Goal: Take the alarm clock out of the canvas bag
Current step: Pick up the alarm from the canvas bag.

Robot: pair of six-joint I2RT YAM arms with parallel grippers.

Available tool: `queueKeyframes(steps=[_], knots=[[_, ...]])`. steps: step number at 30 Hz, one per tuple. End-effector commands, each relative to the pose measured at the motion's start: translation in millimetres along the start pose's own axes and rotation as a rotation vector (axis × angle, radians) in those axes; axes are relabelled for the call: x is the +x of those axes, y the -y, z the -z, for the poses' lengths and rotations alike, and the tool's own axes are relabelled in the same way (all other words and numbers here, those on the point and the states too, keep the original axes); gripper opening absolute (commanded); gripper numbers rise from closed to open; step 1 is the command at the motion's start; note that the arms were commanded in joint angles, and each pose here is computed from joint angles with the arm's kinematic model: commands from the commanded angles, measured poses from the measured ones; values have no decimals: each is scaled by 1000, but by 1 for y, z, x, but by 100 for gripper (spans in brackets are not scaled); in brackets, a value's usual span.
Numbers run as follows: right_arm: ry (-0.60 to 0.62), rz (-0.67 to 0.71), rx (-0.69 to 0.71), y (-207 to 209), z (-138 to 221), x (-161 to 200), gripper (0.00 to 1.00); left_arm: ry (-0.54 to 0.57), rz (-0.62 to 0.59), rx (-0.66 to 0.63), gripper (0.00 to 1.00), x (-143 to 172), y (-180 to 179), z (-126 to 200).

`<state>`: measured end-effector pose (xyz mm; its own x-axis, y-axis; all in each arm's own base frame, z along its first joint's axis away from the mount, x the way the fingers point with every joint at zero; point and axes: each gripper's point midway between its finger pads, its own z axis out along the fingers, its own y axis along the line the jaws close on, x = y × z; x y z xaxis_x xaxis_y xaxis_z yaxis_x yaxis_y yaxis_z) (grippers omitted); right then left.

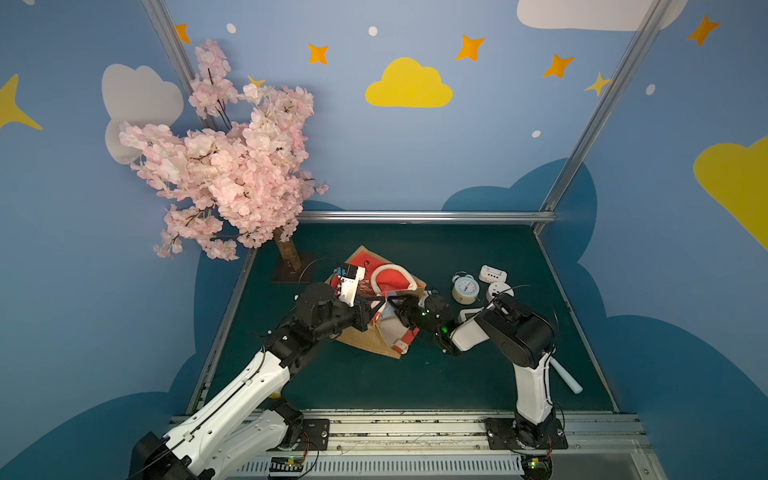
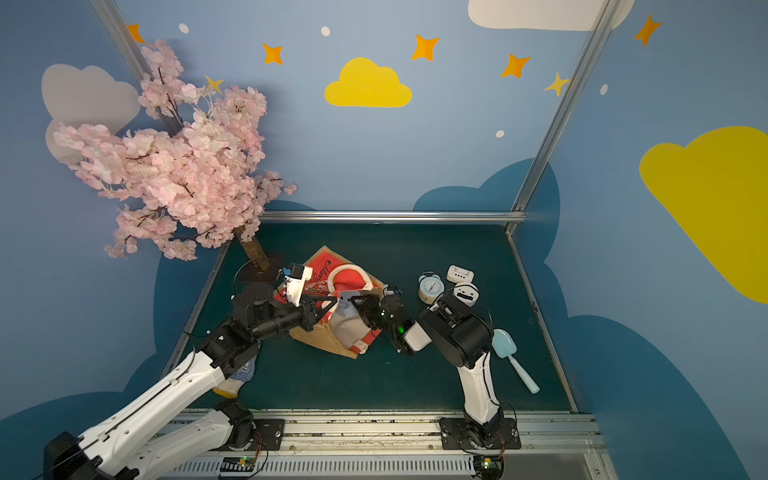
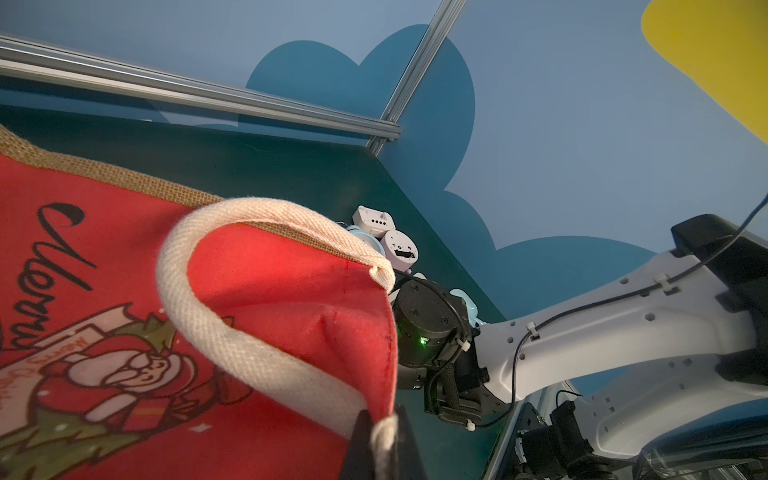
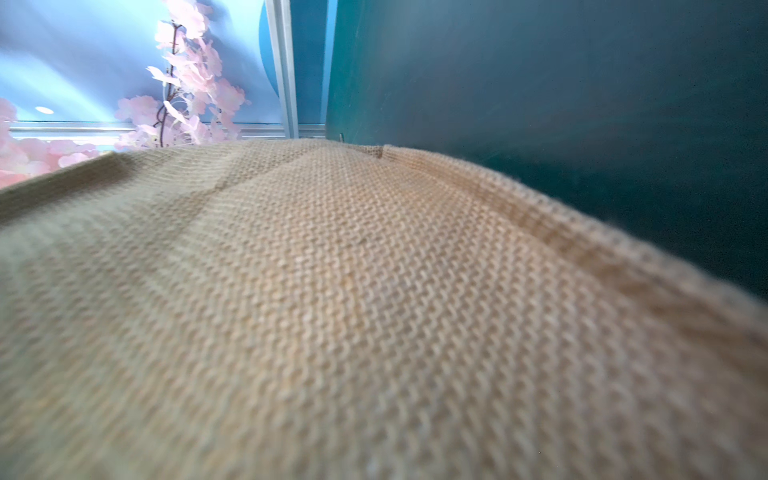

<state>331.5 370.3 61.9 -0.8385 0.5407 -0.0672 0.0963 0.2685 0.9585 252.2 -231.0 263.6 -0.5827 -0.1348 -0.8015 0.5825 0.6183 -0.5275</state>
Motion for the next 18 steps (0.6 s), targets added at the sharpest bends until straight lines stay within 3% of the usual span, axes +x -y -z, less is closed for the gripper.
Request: queueKeyframes(steps=[1,10,18], knots=[[-18,7,-15,-9,-6,5,50,98,-81,138,7,-27,38,14],[-17,16,-32,-14,-8,6,57,103,-77,129,7,-28,36,14],[-19,24,-33,-14,-6,7,41,99,-75,120,7,-25,34,15]])
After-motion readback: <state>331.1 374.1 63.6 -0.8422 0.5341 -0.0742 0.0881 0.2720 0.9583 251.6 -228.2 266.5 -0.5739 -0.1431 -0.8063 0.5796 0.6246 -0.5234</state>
